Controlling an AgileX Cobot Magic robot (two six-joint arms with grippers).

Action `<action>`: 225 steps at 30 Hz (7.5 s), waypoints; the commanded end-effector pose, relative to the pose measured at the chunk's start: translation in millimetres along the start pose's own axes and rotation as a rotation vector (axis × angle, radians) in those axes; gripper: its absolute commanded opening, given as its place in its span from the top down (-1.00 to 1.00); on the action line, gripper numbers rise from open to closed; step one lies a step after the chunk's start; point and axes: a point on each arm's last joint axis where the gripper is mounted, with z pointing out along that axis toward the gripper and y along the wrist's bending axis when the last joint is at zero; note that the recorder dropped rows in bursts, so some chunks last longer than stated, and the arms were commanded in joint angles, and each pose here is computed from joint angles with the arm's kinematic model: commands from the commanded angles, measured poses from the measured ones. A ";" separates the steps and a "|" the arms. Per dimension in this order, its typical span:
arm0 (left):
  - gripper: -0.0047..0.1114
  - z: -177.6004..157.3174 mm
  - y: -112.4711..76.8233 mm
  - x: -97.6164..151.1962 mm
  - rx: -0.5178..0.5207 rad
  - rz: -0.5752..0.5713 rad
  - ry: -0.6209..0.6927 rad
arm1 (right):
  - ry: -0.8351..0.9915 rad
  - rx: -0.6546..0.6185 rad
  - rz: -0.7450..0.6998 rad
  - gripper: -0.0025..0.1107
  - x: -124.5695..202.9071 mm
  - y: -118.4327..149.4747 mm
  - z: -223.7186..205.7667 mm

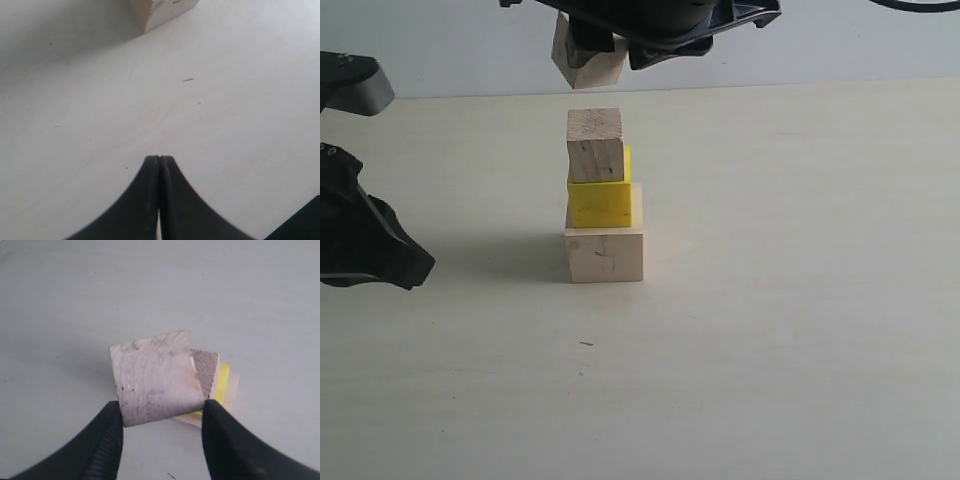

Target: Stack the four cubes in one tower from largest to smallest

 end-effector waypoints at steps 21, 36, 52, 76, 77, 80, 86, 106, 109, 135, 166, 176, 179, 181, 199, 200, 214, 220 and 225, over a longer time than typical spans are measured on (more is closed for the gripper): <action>0.92 0.4 0.2 -0.1 -0.001 0.001 -0.010 | 0.078 0.128 0.064 0.68 -16.9 3.6 4.6; 0.92 0.4 -0.4 0.7 0.006 -0.003 -0.001 | 0.161 0.108 0.132 0.68 -6.1 10.6 41.8; 0.92 0.4 -0.4 0.7 0.006 -0.003 -0.001 | 0.093 0.110 0.092 0.68 -12.8 9.5 38.9; 0.92 0.3 -1.7 0.6 0.021 -0.013 -0.001 | 0.183 0.193 0.071 0.70 -29.0 18.0 32.5; 0.92 0.3 -2.0 0.5 0.024 -0.016 -0.002 | 0.175 0.202 0.072 0.70 -29.7 17.2 32.4; 0.92 0.3 -2.6 0.7 0.030 -0.020 -0.001 | 0.153 0.195 0.071 0.70 -31.7 17.7 32.9; 0.92 0.3 -2.7 1.6 0.032 -0.020 0.010 | 0.183 0.198 0.066 0.70 -26.8 19.1 52.2; 0.92 0.3 -2.9 2.2 0.033 -0.017 0.016 | 0.176 0.215 0.064 0.46 -27.1 17.7 53.9; 0.92 0.3 -2.9 2.2 0.033 -0.017 0.016 | 0.170 0.222 0.058 0.35 -27.7 17.0 53.9; 0.92 0.3 -2.9 2.2 0.033 -0.017 0.016 | 0.169 0.217 0.060 -0.08 -27.9 17.4 53.1; 0.92 0.3 -3.7 2.6 0.042 0.000 0.020 | 0.309 0.122 -0.043 -0.08 -16.9 24.6 47.3; 0.92 0.3 -3.5 2.5 0.041 0.008 0.019 | 0.314 0.078 -0.030 -0.08 -17.3 28.0 38.5; 0.92 0.3 -3.5 2.5 0.041 0.015 0.018 | 0.285 0.061 -0.029 -0.08 -21.3 28.1 23.5; 0.92 0.3 -3.5 2.3 0.040 0.017 0.017 | 0.264 0.045 -0.045 -0.08 -24.1 28.0 11.8; 0.92 0.3 -3.4 1.8 0.039 0.021 0.011 | 0.396 0.140 -0.139 0.25 13.6 5.1 29.1; 0.92 0.3 -3.3 1.7 0.038 0.021 0.010 | 0.397 0.138 -0.137 0.25 13.6 5.3 29.1; 0.92 0.3 -3.3 1.5 0.038 0.021 0.007 | 0.483 0.166 -0.137 0.25 26.0 5.1 64.6; 0.92 0.3 -3.3 1.5 0.038 0.021 0.007 | 0.443 0.149 -0.134 0.25 16.7 8.9 56.4; 0.92 0.3 -3.1 0.5 0.035 0.021 -0.003 | 0.356 0.086 -0.237 0.22 -3.6 16.9 33.0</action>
